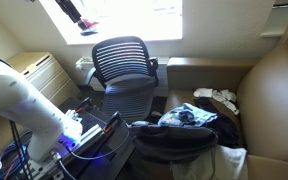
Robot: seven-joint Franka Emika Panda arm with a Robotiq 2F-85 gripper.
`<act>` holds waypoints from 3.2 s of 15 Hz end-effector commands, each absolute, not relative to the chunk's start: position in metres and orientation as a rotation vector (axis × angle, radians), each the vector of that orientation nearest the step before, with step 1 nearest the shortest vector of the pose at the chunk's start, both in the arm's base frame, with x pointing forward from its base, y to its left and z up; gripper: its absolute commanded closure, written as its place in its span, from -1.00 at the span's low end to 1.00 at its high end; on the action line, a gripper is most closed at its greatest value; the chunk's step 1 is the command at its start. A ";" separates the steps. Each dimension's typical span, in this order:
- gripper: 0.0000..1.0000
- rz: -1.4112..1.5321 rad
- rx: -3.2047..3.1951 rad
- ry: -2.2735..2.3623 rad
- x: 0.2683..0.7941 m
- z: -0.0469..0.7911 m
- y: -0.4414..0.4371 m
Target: Put the bag on the chair.
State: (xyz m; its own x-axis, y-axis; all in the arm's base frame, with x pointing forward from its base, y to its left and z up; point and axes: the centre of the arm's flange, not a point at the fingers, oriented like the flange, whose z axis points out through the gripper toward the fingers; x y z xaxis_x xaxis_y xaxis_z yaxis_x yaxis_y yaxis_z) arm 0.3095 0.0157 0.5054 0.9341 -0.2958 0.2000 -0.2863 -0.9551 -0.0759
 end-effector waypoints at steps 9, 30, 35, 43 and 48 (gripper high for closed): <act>-1.00 -0.330 -3.154 0.992 0.325 0.424 -0.096; -1.00 -0.119 -3.410 1.955 0.243 0.364 -0.289; -1.00 -0.047 -3.393 1.886 0.242 0.358 -0.294; -1.00 0.289 -3.344 1.619 0.198 0.311 -0.332; -1.00 0.441 -3.290 1.495 0.198 0.296 -0.339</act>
